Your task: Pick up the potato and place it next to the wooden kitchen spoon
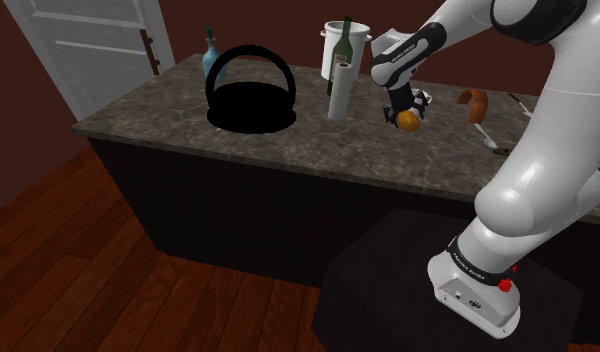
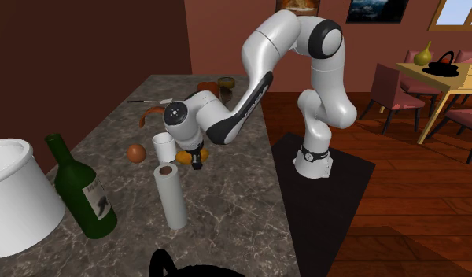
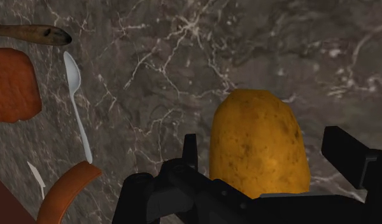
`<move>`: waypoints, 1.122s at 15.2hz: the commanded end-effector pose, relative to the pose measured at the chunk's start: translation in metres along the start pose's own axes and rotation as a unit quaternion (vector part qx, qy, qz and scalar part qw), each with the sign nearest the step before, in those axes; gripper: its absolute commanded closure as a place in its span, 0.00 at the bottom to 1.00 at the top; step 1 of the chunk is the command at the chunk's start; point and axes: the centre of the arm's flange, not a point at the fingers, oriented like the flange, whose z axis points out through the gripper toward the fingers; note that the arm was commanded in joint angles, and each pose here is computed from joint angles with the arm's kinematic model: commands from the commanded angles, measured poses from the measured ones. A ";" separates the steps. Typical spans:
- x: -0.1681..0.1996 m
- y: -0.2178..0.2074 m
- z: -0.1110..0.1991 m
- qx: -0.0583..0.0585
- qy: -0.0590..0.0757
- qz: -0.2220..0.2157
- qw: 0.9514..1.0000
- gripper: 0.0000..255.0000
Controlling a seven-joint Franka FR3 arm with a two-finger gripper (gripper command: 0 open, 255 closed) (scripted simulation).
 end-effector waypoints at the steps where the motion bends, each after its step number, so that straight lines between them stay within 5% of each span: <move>1: 0.000 0.000 0.004 0.000 0.000 0.000 1.000 0.00; 7: 0.000 0.000 0.004 0.000 0.000 0.000 1.000 0.00; 8: 0.000 0.000 0.004 0.000 0.000 0.000 1.000 1.00; 17: 0.000 0.000 0.004 0.000 0.000 0.000 1.000 1.00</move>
